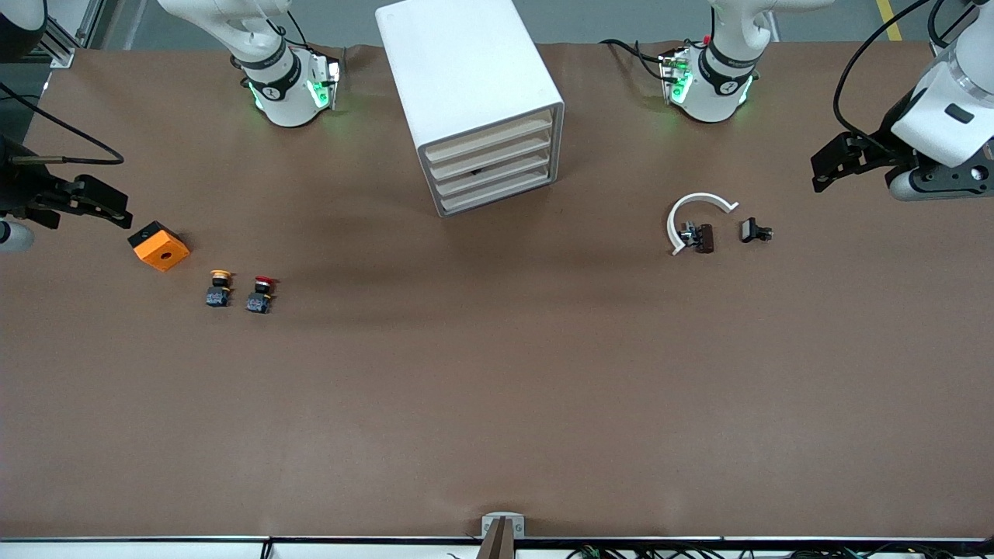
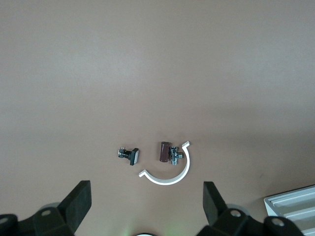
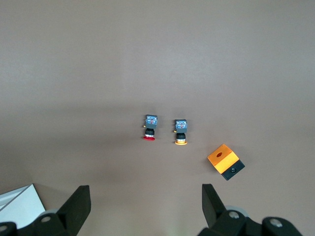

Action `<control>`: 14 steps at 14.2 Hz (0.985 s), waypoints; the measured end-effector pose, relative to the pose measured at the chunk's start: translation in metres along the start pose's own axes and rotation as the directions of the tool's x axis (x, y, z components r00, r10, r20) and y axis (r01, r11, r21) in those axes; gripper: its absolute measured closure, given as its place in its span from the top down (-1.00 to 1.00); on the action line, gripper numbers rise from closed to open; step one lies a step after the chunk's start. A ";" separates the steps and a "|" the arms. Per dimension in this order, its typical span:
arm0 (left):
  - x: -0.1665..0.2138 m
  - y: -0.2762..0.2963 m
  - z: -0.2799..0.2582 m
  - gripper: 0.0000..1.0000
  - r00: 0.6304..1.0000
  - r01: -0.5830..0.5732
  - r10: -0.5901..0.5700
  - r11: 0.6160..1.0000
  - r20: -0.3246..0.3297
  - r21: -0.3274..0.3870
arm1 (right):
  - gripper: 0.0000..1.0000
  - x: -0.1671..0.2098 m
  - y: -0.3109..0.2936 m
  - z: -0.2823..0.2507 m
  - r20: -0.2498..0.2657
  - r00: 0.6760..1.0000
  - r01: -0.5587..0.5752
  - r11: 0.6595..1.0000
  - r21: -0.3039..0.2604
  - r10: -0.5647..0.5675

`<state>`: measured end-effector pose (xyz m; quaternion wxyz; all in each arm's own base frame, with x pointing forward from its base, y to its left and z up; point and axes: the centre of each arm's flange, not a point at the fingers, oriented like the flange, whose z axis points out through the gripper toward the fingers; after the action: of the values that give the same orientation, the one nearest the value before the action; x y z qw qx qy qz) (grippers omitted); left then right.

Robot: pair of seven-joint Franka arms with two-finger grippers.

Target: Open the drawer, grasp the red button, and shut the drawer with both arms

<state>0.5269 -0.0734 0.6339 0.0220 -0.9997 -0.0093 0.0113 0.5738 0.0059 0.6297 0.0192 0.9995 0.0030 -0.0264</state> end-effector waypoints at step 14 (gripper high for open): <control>0.001 0.000 0.002 1.00 1.000 0.006 -0.005 0.999 0.004 -0.032 | 1.00 0.000 -0.004 0.000 -0.001 1.000 0.007 1.000 0.000 -0.007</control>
<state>0.5279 -0.0730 0.6321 0.0060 -0.9998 -0.0123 0.0133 0.5741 0.0100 0.6296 0.0190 0.9995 0.0067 -0.0258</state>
